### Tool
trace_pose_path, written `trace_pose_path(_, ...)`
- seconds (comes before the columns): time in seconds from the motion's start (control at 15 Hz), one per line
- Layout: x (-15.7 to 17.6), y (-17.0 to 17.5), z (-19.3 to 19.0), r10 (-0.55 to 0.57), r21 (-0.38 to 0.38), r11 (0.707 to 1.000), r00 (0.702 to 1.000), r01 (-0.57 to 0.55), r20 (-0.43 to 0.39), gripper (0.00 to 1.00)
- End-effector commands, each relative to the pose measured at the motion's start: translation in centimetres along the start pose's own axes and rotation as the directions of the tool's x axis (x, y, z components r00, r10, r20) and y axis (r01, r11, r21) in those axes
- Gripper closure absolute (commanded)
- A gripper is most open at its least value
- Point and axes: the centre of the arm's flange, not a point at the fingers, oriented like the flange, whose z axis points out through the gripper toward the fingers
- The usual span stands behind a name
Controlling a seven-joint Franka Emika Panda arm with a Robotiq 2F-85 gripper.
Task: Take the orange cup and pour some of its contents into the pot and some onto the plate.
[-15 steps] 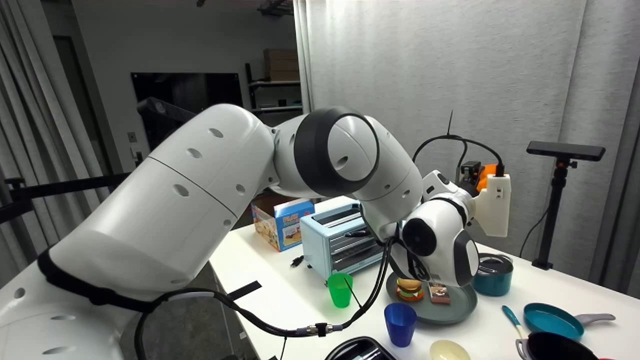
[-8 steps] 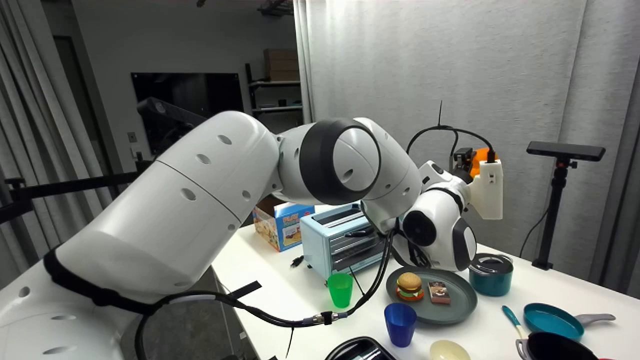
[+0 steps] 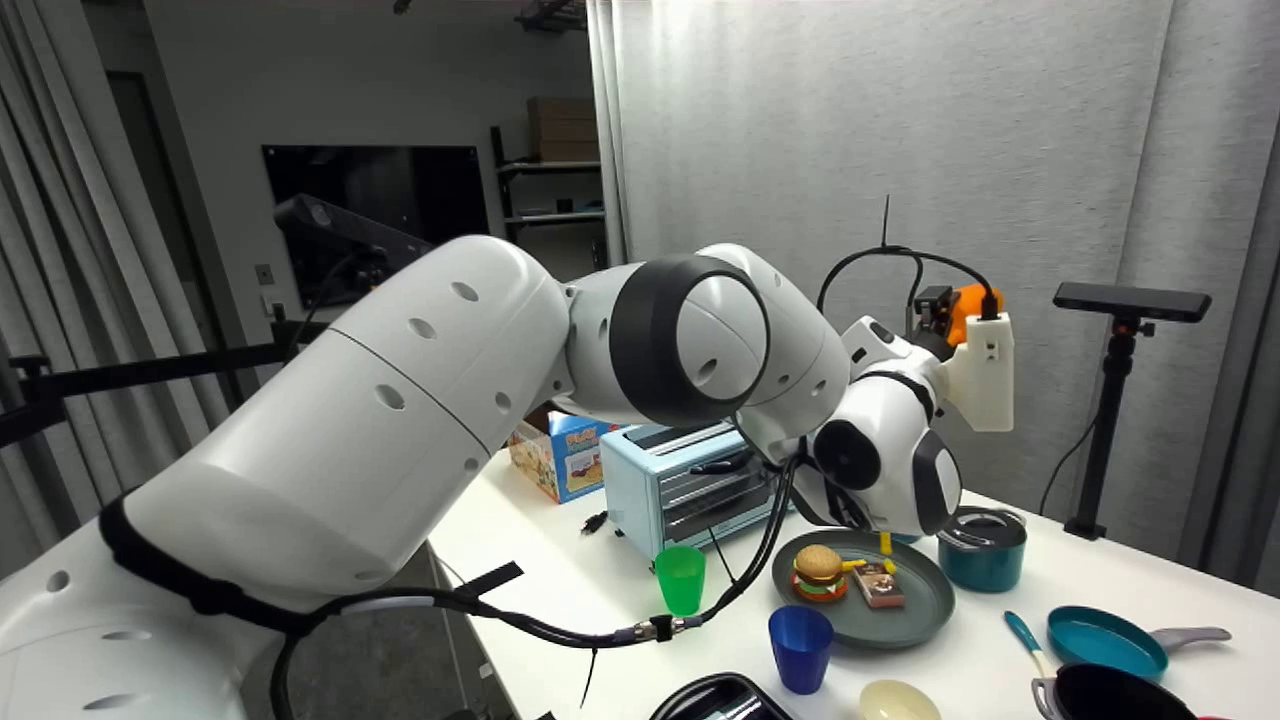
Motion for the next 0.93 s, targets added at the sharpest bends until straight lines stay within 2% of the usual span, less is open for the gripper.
trace_pose_path(0.0,-1.4,-0.8,-2.3,-0.004,-0.066,0.998,0.999,0.007,0.043,0.49)
trace_pose_path(0.27,-3.5,-0.5,-2.2,0.027,-0.039,0.999,0.991,-0.022,0.129,0.49)
trace_pose_path(0.47,-5.6,-0.1,-2.2,0.094,-0.006,0.995,0.968,-0.095,0.235,0.49)
trace_pose_path(0.67,-8.1,0.1,-2.2,0.203,0.027,0.974,0.913,-0.227,0.353,0.49)
trace_pose_path(0.87,-10.6,0.7,-1.5,0.3,0.034,0.937,0.85,-0.349,0.434,0.49)
